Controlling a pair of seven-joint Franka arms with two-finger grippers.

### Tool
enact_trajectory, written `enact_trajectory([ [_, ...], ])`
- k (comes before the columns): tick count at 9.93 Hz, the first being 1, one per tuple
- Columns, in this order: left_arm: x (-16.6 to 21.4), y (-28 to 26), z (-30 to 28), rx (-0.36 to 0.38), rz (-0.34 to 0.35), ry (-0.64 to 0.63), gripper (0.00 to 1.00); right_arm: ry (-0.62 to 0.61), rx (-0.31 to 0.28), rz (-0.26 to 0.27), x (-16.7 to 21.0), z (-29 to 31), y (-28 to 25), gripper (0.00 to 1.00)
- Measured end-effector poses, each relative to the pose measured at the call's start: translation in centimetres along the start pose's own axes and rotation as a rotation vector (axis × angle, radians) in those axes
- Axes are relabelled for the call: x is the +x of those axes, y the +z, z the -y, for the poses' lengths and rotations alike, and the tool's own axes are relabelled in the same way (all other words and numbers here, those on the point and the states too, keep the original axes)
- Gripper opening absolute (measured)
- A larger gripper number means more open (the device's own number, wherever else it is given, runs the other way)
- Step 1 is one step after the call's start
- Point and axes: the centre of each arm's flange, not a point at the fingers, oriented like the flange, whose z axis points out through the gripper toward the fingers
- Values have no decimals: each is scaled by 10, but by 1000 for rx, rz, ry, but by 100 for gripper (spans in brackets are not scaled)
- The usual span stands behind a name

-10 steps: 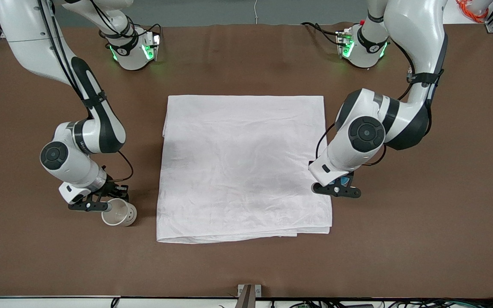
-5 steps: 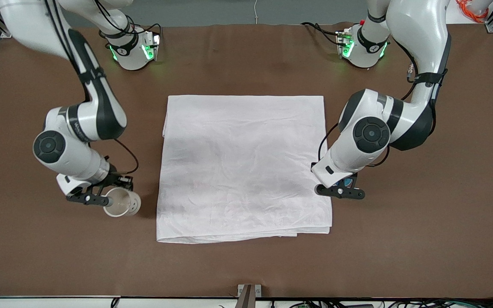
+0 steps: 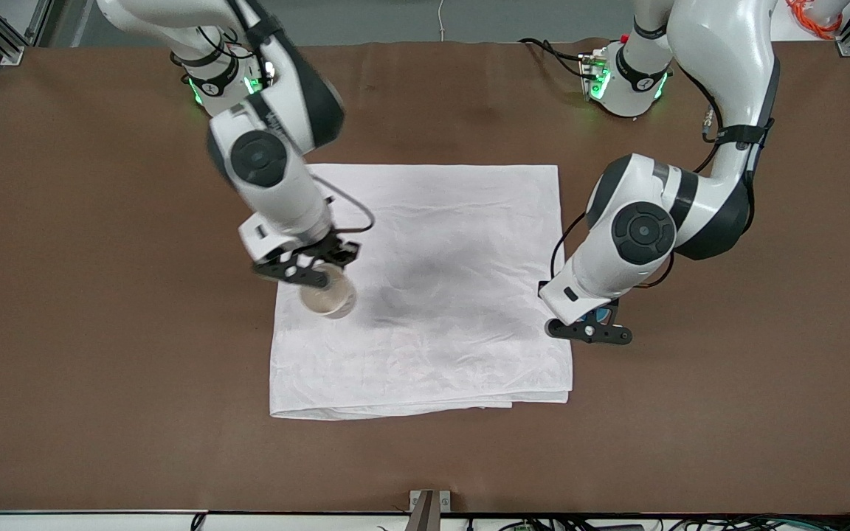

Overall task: Place blue cup into white mug on cloth
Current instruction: 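Carry the white mug onto the cloth center with the right gripper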

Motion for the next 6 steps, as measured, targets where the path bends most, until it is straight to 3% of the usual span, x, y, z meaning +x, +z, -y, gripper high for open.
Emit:
enact_trajectory([
  [3,2,-3,8,0,0,-9,4,-22,72,-35,-52,62,51,19],
  [6,2,-3,8,0,0,-9,4,-60,33,-6,-80,80,115,19],
])
